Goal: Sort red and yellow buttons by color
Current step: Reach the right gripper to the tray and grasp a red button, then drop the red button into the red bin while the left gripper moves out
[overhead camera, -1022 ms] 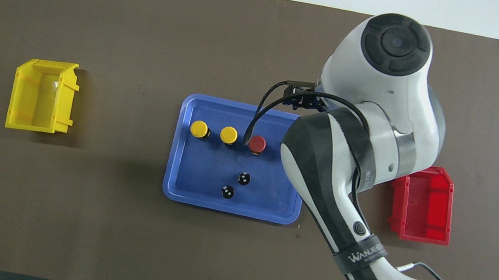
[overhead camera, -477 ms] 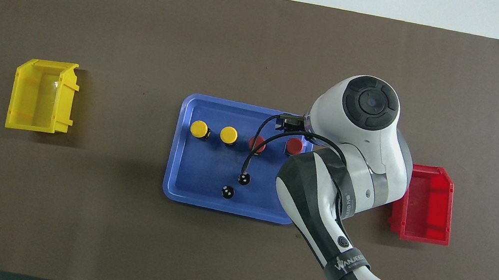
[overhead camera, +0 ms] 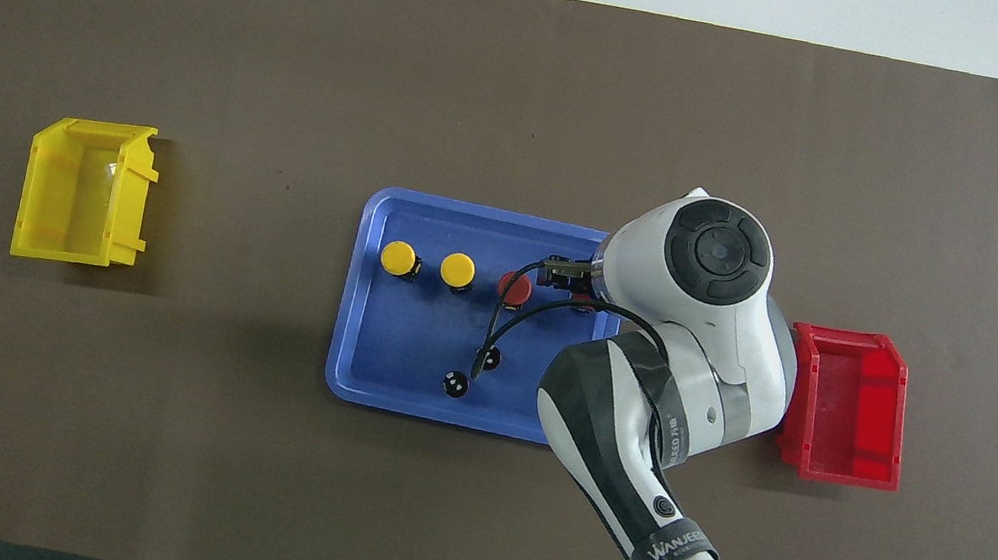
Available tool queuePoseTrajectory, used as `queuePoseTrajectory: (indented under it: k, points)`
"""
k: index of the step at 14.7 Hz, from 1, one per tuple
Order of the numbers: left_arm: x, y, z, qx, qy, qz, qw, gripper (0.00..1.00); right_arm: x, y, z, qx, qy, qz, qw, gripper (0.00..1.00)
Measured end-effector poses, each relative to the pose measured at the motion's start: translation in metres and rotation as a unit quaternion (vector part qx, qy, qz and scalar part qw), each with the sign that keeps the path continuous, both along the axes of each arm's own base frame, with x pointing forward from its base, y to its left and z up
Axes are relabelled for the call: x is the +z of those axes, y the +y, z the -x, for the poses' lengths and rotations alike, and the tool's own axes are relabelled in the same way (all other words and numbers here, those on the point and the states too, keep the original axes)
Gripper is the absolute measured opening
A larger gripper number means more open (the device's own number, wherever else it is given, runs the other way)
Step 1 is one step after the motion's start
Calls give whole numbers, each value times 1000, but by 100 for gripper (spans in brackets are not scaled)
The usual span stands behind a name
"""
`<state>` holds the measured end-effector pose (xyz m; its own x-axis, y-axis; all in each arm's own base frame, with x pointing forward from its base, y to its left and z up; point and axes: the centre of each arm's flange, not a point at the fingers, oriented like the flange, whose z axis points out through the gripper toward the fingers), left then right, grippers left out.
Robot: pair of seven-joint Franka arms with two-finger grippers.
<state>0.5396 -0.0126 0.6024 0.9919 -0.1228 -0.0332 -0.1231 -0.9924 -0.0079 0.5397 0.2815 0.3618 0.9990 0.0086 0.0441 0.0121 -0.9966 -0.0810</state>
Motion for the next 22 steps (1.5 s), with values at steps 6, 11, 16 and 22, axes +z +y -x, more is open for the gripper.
queuePoseTrajectory:
  k: [6,11,16,22]
  points:
    - [0,0,0,0,0,0,1000,100,-5,-2,2,39,-1,4,999,81]
    - [0,0,0,0,0,0,1000,100,-8,-3,2,64,-8,3,998,66]
    - [0,3,0,3,0,0,1000,100,-13,-4,2,64,-4,5,998,41]
    - [0,4,0,4,-2,0,1000,100,59,-37,-30,40,11,10,999,41]
